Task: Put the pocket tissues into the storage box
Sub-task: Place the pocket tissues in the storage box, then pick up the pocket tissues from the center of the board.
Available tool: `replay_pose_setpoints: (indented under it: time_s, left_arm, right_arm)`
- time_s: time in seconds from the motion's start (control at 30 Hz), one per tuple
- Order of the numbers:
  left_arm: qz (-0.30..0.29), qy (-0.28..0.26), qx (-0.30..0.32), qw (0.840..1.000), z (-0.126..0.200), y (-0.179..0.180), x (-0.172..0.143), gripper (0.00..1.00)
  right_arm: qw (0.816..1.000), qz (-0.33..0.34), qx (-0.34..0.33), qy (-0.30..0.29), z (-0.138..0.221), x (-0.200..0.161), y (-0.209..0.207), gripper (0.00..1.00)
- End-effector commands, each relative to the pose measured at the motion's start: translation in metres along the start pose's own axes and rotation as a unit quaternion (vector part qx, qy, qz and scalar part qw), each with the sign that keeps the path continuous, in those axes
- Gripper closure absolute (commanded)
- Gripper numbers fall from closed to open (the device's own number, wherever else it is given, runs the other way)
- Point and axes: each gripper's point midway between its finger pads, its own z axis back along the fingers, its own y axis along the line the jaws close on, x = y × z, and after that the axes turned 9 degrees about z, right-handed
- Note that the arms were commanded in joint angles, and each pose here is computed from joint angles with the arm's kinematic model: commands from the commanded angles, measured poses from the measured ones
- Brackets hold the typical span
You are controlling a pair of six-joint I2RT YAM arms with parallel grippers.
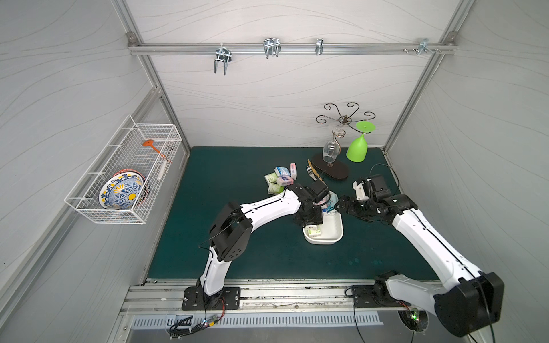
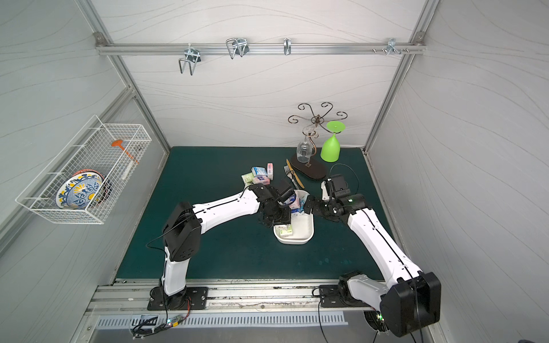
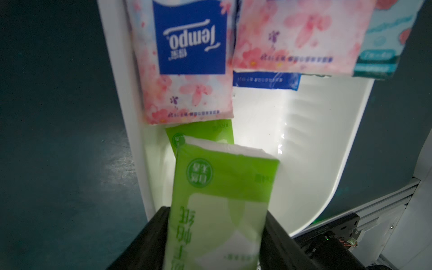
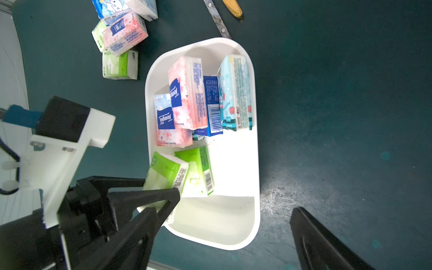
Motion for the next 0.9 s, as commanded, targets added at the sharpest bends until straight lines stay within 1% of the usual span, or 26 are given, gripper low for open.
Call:
replay_pose_setpoints:
  time_s: [0.0, 0.23, 0.3, 0.37, 0.47, 0.57, 0.67, 0.73, 0.8, 0.87]
  left_arm:
    - [-0.005, -0.012, -0.014, 1.0, 0.011, -0.011, 0.003, 0.36]
    - [-0.012, -0.042, -0.037, 0.998, 0.034, -0.015, 0.009, 0.3]
    - [-0.013, -0.055, -0.045, 0.997, 0.046, -0.014, 0.014, 0.3]
    - [-0.017, -0.071, -0.053, 0.996, 0.059, -0.012, 0.022, 0.3]
    - [-0.025, -0.102, -0.06, 0.993, 0.08, -0.003, 0.042, 0.3]
    - [-0.034, -0.124, -0.063, 0.99, 0.095, 0.013, 0.067, 0.3]
    - [-0.052, -0.135, -0.061, 0.988, 0.101, 0.033, 0.09, 0.3]
    - [-0.066, -0.144, -0.045, 0.986, 0.1, 0.05, 0.105, 0.3]
    - [-0.046, -0.152, -0.016, 0.987, 0.098, 0.073, 0.12, 0.29]
    - [0.006, -0.15, -0.014, 0.989, 0.091, 0.095, 0.135, 0.29]
  right_arm:
    - [1.0, 0.003, -0.005, 0.003, 0.001, 0.002, -0.002, 0.05]
    - [1.0, 0.004, -0.005, 0.01, -0.001, 0.0, -0.002, 0.05]
    - [1.0, 0.003, -0.006, 0.013, -0.003, 0.0, -0.003, 0.05]
    - [1.0, 0.002, -0.006, 0.015, -0.004, 0.001, -0.002, 0.05]
    - [1.0, -0.001, -0.003, 0.018, -0.006, 0.003, -0.001, 0.05]
    - [1.0, -0.002, -0.002, 0.018, -0.007, 0.005, 0.001, 0.05]
    - [1.0, -0.003, 0.0, 0.016, -0.007, 0.008, 0.002, 0.05]
    - [1.0, -0.003, 0.004, 0.015, -0.008, 0.01, 0.004, 0.06]
    - [1.0, -0.001, 0.01, 0.015, -0.009, 0.012, 0.006, 0.05]
    - [1.0, 0.001, 0.012, 0.016, -0.012, 0.015, 0.007, 0.05]
